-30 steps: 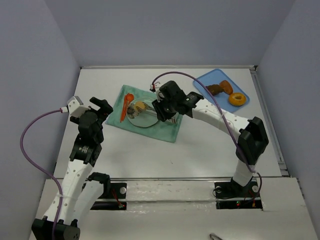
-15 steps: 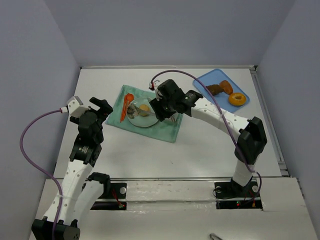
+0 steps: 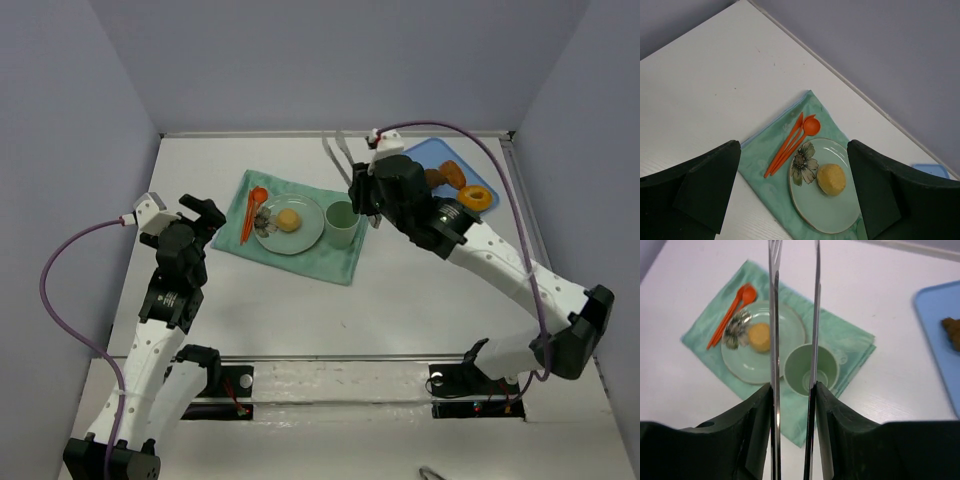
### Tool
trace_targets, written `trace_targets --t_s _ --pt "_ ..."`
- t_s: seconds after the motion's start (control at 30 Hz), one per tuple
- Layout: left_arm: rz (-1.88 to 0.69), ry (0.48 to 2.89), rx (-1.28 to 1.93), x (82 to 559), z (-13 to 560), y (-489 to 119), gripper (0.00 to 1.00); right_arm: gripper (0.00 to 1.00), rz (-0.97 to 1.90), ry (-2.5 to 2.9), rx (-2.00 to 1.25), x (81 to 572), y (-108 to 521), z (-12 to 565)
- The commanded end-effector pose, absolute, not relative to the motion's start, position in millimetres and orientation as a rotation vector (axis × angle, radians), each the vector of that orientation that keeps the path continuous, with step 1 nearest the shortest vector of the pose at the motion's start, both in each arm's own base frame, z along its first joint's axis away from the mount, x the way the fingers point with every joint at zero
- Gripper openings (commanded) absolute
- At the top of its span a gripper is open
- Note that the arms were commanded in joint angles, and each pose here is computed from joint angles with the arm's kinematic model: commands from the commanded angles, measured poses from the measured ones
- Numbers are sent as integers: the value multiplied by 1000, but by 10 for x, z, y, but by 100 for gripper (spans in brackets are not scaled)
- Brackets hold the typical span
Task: Place the bread
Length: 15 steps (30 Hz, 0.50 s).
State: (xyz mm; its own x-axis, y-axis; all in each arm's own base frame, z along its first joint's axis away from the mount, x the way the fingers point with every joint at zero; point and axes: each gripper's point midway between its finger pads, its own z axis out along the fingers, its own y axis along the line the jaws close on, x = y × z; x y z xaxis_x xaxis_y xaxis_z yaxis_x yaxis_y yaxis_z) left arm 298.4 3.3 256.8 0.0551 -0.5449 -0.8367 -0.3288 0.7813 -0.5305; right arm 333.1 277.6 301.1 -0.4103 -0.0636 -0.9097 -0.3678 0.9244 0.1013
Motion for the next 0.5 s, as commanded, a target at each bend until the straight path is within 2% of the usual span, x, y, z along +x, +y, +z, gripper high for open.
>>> trace_targets --t_s 0.0,0.13,0.23,0.33,0.47 --pt "-190 1507 -727 2984 2646 69 99 40 254 1842 153 3372 2044 3255" --pt "-199 1513 -718 3010 2641 43 99 41 164 1876 408 3034 1452 2734" --pt "-202 1521 -714 3026 2630 30 99 42 180 1917 540 2793 1254 2471" --pt "-194 1517 -733 3030 2610 52 99 43 93 2032 585 2595 1125 2032" --pt "-197 1512 -730 3026 2632 50 99 45 82 2220 610 2434 1273 1491"
